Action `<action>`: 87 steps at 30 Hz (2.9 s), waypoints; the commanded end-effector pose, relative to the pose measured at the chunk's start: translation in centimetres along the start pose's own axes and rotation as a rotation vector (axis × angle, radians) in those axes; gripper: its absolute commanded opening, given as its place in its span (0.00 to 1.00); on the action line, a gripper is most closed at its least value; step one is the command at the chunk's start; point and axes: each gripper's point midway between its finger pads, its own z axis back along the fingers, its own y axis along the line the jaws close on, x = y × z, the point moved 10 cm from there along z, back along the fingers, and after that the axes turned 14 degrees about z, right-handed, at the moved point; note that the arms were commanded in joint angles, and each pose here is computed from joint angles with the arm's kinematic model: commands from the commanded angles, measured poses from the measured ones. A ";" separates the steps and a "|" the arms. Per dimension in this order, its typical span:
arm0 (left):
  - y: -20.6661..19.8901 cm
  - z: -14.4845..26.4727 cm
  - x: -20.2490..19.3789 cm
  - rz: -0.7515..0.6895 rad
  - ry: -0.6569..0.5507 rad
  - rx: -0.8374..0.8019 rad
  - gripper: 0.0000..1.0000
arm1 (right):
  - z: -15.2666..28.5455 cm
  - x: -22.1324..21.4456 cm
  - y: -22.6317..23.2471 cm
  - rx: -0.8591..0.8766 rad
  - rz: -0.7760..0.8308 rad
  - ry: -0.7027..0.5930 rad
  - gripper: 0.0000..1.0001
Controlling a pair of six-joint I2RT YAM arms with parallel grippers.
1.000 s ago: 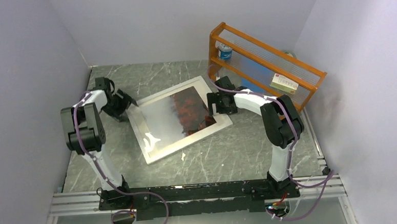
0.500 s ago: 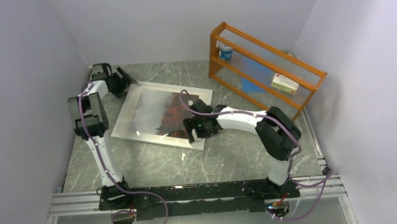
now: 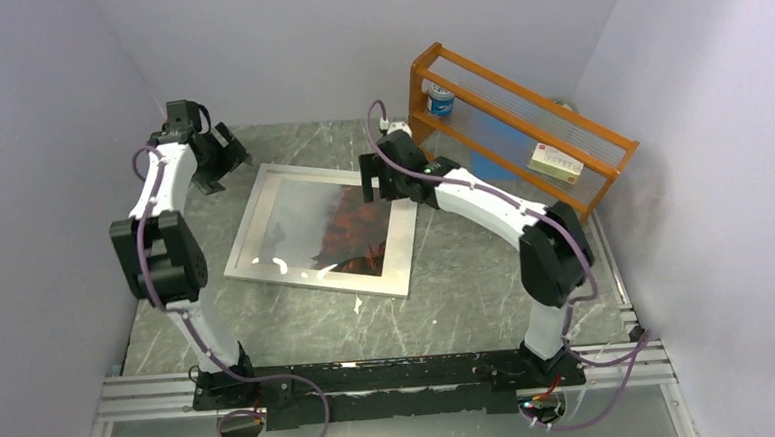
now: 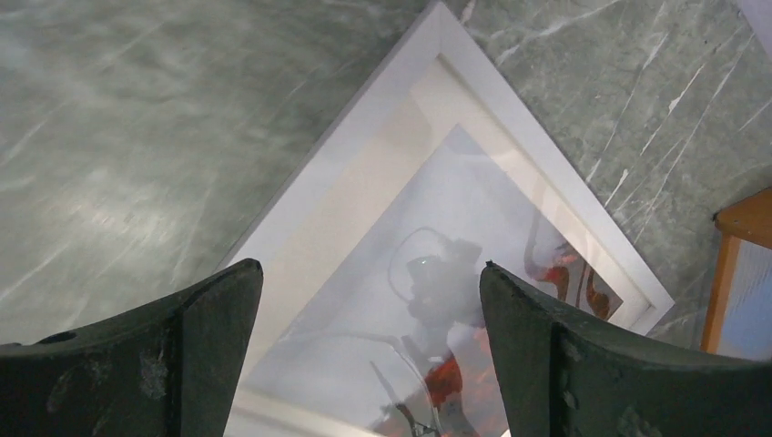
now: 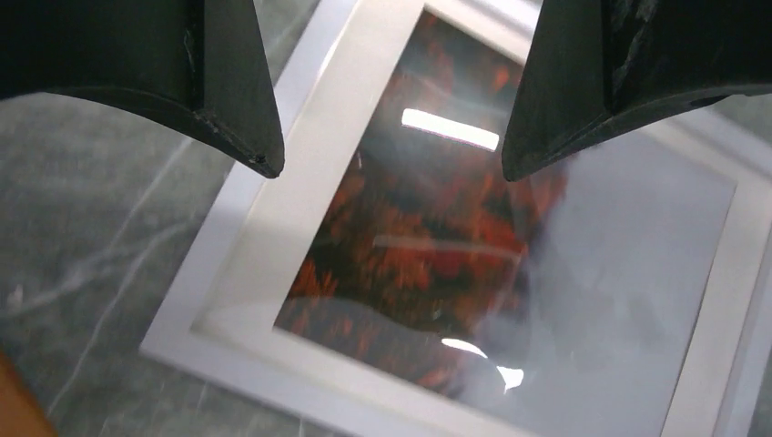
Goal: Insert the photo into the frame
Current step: Adjust the photo frame at the center of the board.
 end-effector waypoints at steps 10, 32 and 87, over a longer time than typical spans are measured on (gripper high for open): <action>8.3 7.8 -11.7 0.202 0.188 -0.001 0.94 | -12.3 6.3 -2.6 -0.093 0.095 -0.012 0.93; 13.0 2.9 -16.8 0.283 0.309 -0.026 0.94 | -16.3 0.5 -4.1 0.206 0.215 0.184 0.94; 3.4 2.3 -4.7 -0.111 0.150 -0.204 0.94 | 3.9 -4.4 -4.2 -0.093 -0.148 0.089 0.89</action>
